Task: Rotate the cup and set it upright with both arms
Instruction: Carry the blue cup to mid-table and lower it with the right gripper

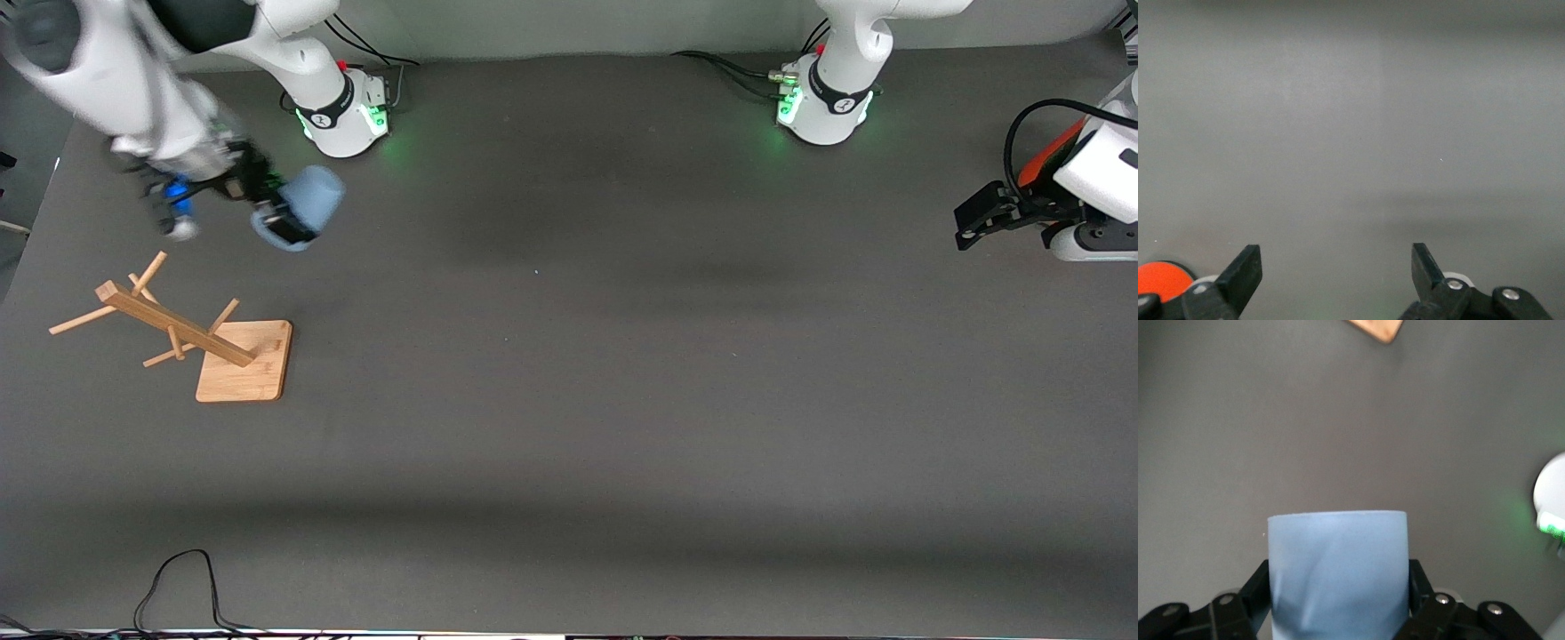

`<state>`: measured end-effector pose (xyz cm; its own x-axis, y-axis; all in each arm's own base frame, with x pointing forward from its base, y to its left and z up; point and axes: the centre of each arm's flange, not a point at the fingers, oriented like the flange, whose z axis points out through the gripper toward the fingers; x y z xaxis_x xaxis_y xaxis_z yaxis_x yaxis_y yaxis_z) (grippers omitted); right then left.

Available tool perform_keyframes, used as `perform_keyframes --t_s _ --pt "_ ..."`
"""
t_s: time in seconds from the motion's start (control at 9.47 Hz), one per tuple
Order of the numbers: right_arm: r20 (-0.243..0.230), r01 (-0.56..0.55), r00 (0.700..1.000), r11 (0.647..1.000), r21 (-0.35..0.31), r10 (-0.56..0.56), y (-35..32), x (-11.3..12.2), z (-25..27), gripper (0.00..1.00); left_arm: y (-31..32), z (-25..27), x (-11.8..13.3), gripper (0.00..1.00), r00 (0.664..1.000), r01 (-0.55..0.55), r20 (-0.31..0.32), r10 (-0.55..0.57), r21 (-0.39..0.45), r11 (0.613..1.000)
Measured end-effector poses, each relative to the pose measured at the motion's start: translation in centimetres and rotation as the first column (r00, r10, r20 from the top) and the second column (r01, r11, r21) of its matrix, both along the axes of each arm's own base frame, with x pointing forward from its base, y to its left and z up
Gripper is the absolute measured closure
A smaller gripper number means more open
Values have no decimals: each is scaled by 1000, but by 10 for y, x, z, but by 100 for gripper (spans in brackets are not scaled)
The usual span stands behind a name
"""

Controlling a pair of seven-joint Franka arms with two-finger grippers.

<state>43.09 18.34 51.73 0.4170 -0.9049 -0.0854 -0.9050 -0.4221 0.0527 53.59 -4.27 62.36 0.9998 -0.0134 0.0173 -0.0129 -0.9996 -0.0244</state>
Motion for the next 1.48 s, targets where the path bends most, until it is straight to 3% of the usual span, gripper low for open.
perform_keyframes --t_s 0.32,0.63,0.95,1.48 --pt "25 231 973 972 -33 -231 143 -22 -42 18 0 0 0 0 1000 0 0 0 0 1000" --pt "41 383 924 918 -105 -380 255 -19 -111 18 0 0 0 0 1000 -1 0 1 0 1000" --pt "98 460 888 864 -202 -450 328 -18 -199 18 0 0 0 0 1000 -1 1 1 -1 1000" --pt "146 511 859 812 -282 -490 369 -2 -313 18 -4 0 0 0 1000 2 0 -2 -22 1000"
